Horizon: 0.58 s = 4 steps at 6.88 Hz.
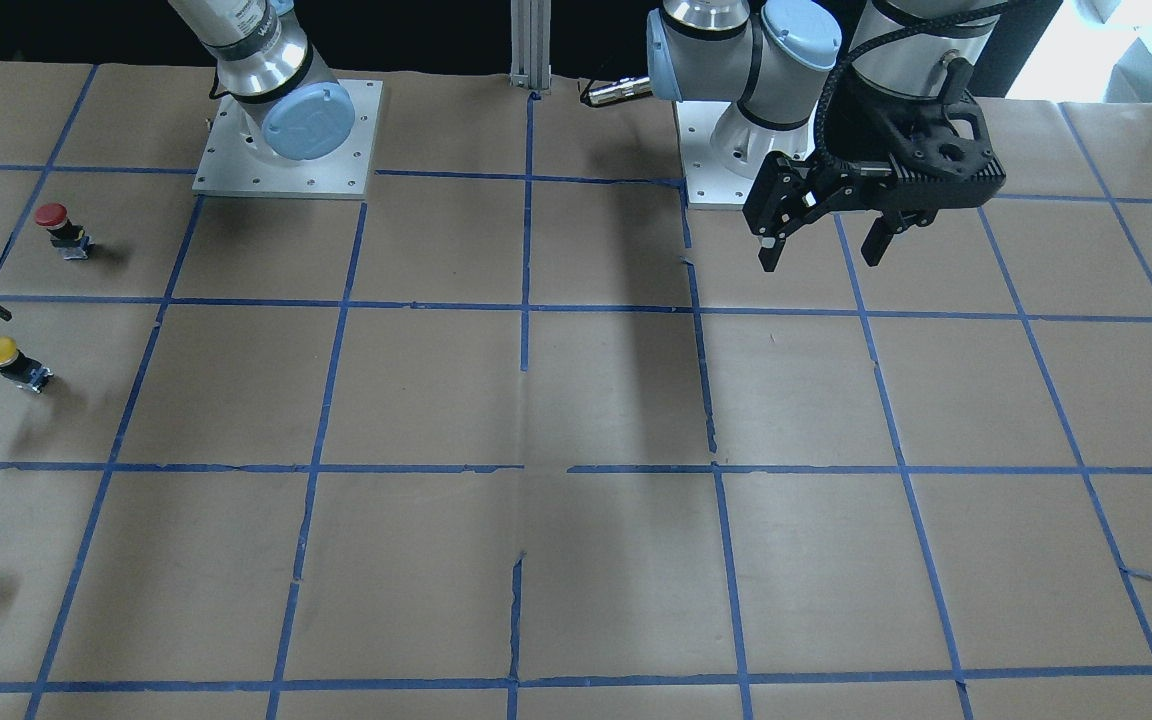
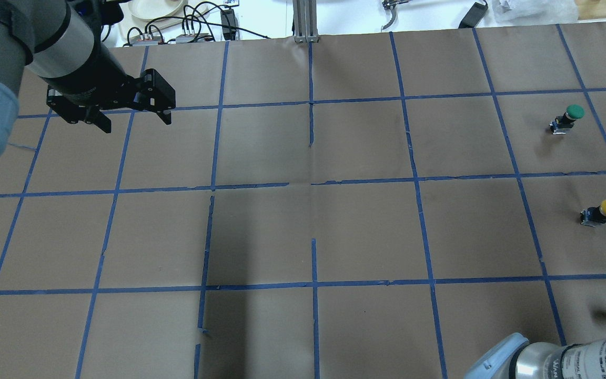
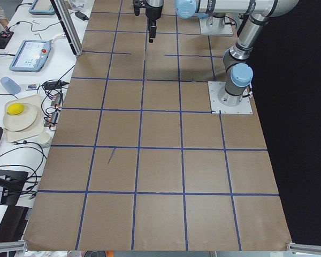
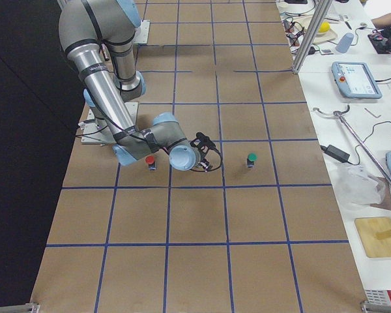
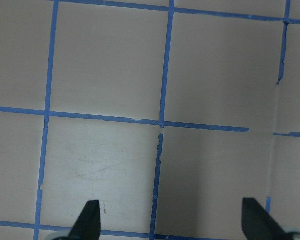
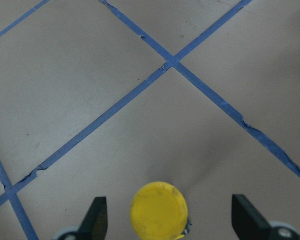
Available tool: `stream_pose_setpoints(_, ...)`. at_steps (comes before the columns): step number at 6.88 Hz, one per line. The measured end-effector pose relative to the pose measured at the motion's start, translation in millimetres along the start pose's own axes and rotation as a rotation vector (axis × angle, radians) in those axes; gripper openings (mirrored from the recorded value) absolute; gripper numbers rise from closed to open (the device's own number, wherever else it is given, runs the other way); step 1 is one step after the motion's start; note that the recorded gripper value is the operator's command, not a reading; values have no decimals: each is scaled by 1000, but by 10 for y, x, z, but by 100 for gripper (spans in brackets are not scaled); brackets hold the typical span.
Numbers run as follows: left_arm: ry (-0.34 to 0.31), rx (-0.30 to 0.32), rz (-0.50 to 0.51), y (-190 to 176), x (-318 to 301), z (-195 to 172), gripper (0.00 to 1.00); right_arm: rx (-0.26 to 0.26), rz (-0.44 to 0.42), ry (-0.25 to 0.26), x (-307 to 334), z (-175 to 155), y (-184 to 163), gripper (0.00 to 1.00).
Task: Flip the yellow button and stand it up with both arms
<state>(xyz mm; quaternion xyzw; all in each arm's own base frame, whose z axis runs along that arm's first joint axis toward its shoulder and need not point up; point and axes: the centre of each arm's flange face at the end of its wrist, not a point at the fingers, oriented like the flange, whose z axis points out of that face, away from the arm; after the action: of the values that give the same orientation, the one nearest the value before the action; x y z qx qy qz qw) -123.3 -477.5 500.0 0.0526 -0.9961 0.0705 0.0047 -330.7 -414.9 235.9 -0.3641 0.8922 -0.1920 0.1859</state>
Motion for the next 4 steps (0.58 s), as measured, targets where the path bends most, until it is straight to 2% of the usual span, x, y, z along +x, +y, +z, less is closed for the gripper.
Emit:
stream_pose_setpoints(1,-1,0,-1,1,-5,1,100,-43,53,30,-40,-186,-151,100)
stream_pose_setpoints(2,1,-1,-1,0,-4,3,100,-110,119,60,-138,-392,-404,100)
stream_pose_setpoints(4,1,0,0,2,-1,-2,100,-207,364,95,-655,-798,-1232,100)
